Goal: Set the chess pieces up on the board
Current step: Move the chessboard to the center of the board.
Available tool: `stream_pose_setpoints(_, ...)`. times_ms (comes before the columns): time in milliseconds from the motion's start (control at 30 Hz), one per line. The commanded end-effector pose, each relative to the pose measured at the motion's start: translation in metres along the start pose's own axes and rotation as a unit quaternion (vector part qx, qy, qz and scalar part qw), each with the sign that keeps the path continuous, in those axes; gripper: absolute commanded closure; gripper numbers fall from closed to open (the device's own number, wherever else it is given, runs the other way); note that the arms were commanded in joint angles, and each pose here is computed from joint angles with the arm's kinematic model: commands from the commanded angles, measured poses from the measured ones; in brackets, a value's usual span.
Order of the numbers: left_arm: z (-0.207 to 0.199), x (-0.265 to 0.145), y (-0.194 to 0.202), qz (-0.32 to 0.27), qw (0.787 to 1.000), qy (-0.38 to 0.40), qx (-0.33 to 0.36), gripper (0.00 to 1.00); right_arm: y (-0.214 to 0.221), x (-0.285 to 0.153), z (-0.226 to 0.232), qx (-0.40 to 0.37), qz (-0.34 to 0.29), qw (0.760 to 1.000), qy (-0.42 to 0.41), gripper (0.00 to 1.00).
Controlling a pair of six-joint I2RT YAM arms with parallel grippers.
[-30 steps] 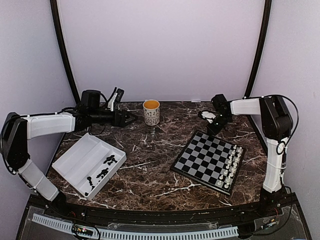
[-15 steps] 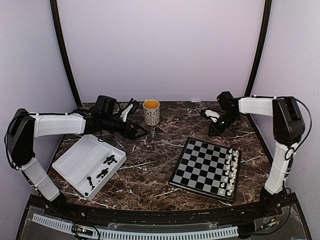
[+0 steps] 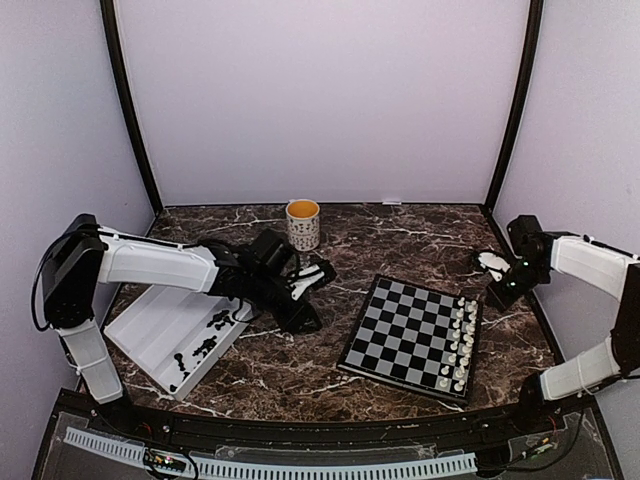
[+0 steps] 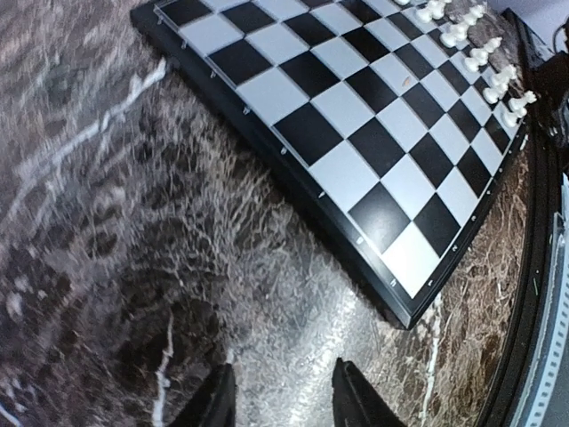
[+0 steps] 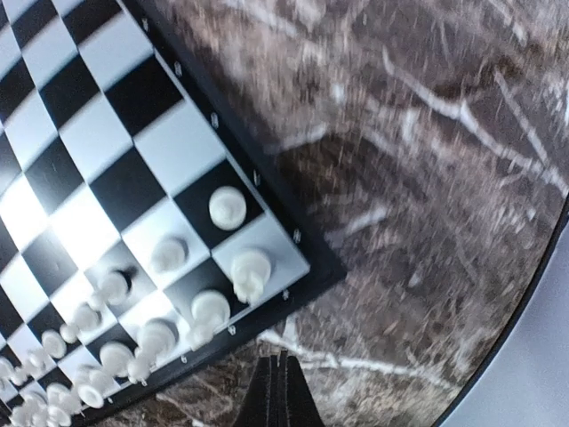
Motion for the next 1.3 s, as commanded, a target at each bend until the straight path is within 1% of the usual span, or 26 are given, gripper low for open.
stream_pose_setpoints(0,-0.005,0.012,0.026,0.063,0.998,0.007,0.003,0.67,0.038,0.003,0.001,-0.003,0.047,0.999,0.005,1.0)
stream_pose_setpoints(67,-0.012,0.017,0.031,0.07,0.997,0.018,0.011,0.7,0.053,0.008,-0.006,0.009,0.064,0.998,0.012,1.0)
stream_pose_setpoints(167,-0.018,0.023,0.035,0.078,0.996,0.019,0.028,0.7,0.066,0.015,-0.008,0.018,0.081,0.997,0.009,1.0)
stream_pose_setpoints(367,-0.024,0.037,0.039,0.081,0.996,0.025,0.037,0.69,0.069,0.033,-0.007,0.043,0.089,0.995,-0.022,1.0)
stream_pose_setpoints(500,-0.023,0.042,0.036,0.076,0.996,0.023,0.03,0.7,0.058,0.042,-0.009,0.066,0.077,0.994,-0.047,1.0)
stream_pose_setpoints(667,-0.014,0.048,0.038,0.074,0.997,0.0,0.022,0.69,0.046,0.053,-0.011,0.081,0.065,0.992,-0.065,1.0)
stream_pose_setpoints(767,-0.012,0.055,0.04,0.073,0.997,0.0,0.021,0.69,0.034,0.058,-0.011,0.092,0.045,0.992,-0.079,1.0)
stream_pose_setpoints(1000,-0.031,0.058,0.032,0.058,0.997,0.039,0.029,0.7,0.01,0.067,-0.015,0.103,0.025,0.988,-0.112,1.0)
stream_pose_setpoints(1167,-0.052,0.064,0.029,0.052,0.995,0.059,0.059,0.7,-0.007,0.068,-0.019,0.106,0.012,0.986,-0.127,1.0)
stream_pose_setpoints(1267,-0.058,0.073,0.027,0.053,0.995,0.063,0.063,0.7,-0.016,0.069,-0.02,0.109,0.004,0.984,-0.141,1.0)
Point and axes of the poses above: each gripper's point midway between its finger pads, its own x axis out along the fingers, its own z axis along the line the jaws close on, y = z × x, the point moved 1 cm from there along -x, back along the fingers, and after that the axes turned 4 degrees about x, right-handed, at the moved point
